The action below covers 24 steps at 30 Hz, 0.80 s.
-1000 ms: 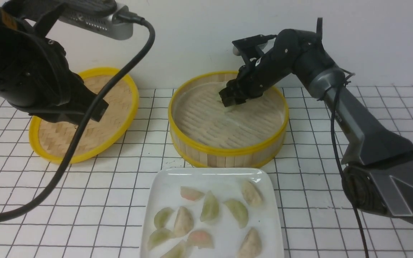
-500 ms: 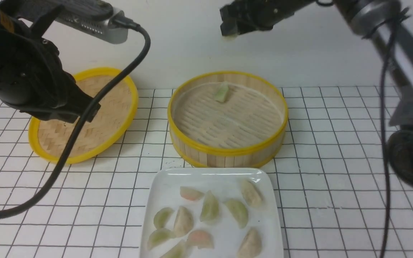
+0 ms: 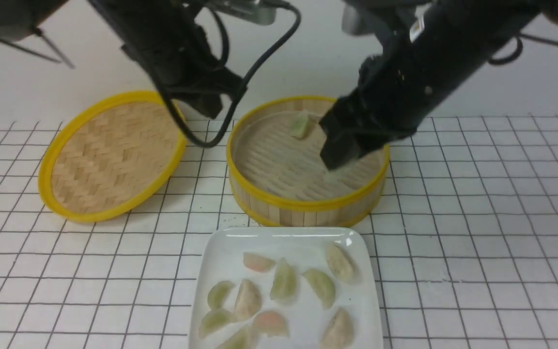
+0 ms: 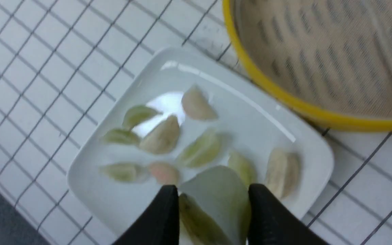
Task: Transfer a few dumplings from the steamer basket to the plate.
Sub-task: Use the right arm to put the dumpling into the plate
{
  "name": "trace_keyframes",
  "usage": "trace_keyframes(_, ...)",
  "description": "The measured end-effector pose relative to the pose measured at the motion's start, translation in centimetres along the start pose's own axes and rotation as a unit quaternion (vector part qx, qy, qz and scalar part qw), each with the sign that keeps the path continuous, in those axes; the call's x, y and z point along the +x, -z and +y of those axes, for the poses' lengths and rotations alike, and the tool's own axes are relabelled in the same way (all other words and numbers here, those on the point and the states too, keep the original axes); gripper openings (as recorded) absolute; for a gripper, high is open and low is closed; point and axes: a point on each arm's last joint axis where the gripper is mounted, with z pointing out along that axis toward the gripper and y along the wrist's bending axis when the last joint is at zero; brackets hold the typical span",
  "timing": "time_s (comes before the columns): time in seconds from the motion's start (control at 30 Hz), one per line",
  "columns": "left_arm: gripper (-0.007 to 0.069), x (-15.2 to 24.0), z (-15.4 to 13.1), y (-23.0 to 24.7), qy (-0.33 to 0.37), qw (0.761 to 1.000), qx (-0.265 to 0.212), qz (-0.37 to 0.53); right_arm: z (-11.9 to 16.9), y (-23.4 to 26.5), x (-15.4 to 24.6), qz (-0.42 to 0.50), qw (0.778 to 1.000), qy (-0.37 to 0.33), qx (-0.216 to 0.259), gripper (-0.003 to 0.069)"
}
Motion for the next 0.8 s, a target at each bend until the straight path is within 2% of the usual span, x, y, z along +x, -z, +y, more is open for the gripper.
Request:
trace_keyframes(0.13,-0.0006,-3.2,0.3,-3.6,-0.034,0.997,0.052,-0.037,0.9,-2.2,3.2,0.060,0.998,-0.001,-0.010,0.0237)
trace_keyframes(0.3,-0.0006,-5.0,1.2,-9.5,-0.048,0.994,0.079,-0.054,1.6,-5.0,6.4,0.126,0.992,-0.025,-0.019,0.0237)
trace_keyframes(0.53,-0.0006,-5.5,2.6,-16.1,-0.053,0.992,0.060,-0.094,2.6,-6.9,8.7,0.172,0.984,-0.032,-0.023,0.0237)
trace_keyframes(0.6,-0.0006,-5.2,3.0,-18.2,-0.079,0.990,0.050,-0.101,2.8,-7.1,8.9,0.174,0.984,-0.031,-0.023,0.0237)
trace_keyframes(0.8,-0.0006,-5.0,3.5,-20.4,-0.104,0.987,0.035,-0.118,2.8,-7.1,8.9,0.172,0.984,-0.045,-0.020,0.0240)
